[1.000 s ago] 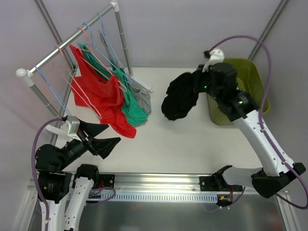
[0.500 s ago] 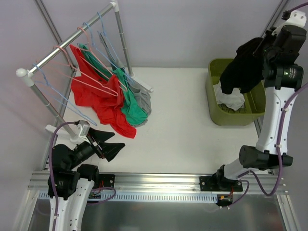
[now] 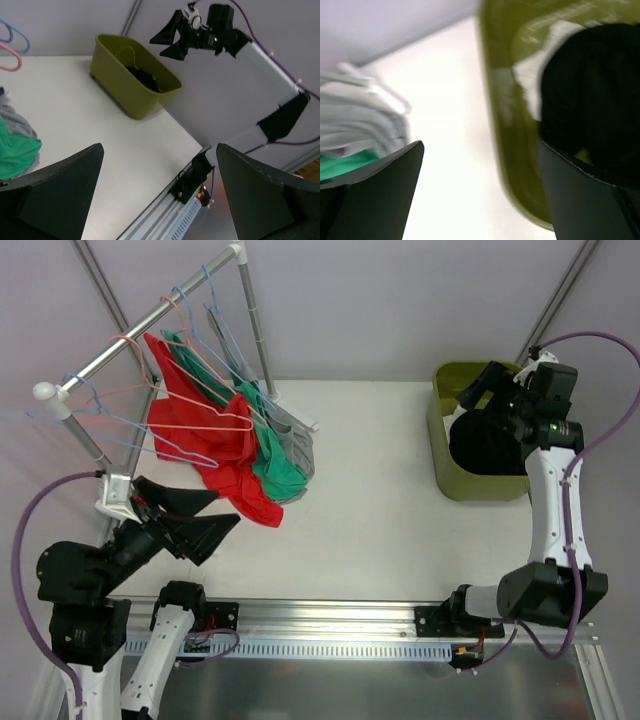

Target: Remove the tank top from the hanger

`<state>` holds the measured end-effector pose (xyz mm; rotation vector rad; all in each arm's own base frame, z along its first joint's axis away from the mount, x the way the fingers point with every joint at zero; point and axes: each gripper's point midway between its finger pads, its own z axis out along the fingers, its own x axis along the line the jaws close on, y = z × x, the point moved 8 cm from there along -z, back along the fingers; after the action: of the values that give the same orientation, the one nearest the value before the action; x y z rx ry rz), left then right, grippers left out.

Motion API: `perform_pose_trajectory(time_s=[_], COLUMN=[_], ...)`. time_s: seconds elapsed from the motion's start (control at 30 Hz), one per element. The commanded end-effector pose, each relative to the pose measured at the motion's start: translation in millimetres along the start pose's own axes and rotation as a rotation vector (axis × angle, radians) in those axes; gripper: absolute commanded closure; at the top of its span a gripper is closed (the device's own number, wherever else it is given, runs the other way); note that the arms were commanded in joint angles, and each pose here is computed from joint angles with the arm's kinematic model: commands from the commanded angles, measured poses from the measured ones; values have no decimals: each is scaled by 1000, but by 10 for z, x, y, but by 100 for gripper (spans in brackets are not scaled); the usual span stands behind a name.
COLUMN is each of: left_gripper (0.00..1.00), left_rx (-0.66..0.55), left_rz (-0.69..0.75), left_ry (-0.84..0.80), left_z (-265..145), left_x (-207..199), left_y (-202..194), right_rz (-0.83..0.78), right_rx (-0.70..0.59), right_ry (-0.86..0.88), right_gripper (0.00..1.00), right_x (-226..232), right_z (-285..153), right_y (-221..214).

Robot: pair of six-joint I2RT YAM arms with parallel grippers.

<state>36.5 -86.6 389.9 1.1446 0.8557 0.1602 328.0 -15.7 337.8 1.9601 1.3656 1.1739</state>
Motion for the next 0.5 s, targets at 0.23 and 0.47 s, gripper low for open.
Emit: perform_pose_trajectory(time_s=[0.23, 0.47], left_gripper=[1, 1], left_rx=[-117, -274], left_rz=[-163, -176], left_ry=[151, 545], left_z=[665, 1106], left_x=[46, 826], left_y=[1054, 1389], right_rz=[190, 134], right_rx=[-78, -121], right_ry=[564, 472], right_gripper=[1, 1], right_x=[621, 543], right_z=[-416, -597], right_y=[-218, -444])
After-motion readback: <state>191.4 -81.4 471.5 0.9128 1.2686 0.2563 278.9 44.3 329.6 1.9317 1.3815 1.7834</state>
